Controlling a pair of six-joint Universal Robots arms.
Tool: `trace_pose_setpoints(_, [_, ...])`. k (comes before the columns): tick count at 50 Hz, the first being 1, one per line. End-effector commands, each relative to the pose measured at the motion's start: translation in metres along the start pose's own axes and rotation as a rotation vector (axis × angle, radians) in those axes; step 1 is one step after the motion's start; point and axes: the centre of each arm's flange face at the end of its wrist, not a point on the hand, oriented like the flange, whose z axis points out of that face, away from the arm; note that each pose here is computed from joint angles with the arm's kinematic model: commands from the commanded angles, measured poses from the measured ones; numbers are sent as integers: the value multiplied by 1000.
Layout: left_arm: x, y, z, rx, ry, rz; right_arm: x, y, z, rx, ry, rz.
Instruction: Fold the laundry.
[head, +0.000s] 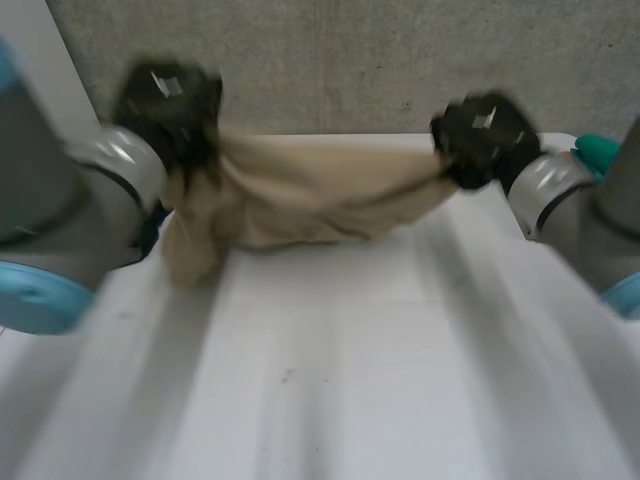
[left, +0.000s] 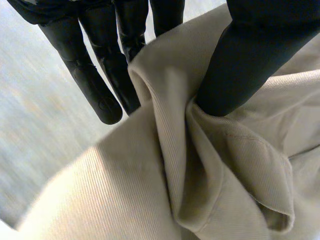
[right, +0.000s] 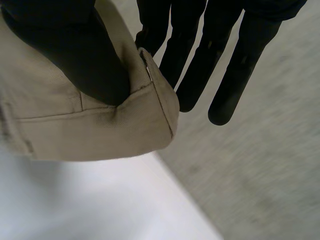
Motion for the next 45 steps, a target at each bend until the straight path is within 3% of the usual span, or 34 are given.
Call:
trace_pose_setpoints(1, [-56, -109, -46, 279, -33, -133, 54, -99, -15, 219, 143, 105])
trace_pose_setpoints(7, [-92, -139, -39, 349, -105, -198, 75, -134, -14, 311, 224, 137])
trace_pose_setpoints(12, [-87, -121, -8, 283, -56, -260, 65, -124, 6, 273, 246, 159])
trace_pose_setpoints(17, [-62, -65, 34, 107, 46, -366, 60, -101, 27, 205, 309, 146])
trace_pose_setpoints(23, [-13, 22, 80, -96, 152, -454, 44, -43, 68, 106, 372, 26])
trace_pose_setpoints(28, [2, 69, 121, -47, 88, -438, 28, 7, 104, 114, 465, -134])
trace_pose_setpoints(33, [5, 116, 157, 20, -20, -330, -1, 63, 140, 226, 533, -370])
trace_pose_setpoints(37, [0, 116, 163, 37, -78, -242, -8, 95, 152, 273, 559, -461])
trace_pose_setpoints(40, [-10, 106, 160, 35, -126, -235, 0, 100, 150, 230, 554, -435])
trace_pose_setpoints(45, [-23, 70, 134, 22, -161, -230, 22, 68, 126, 121, 443, -172])
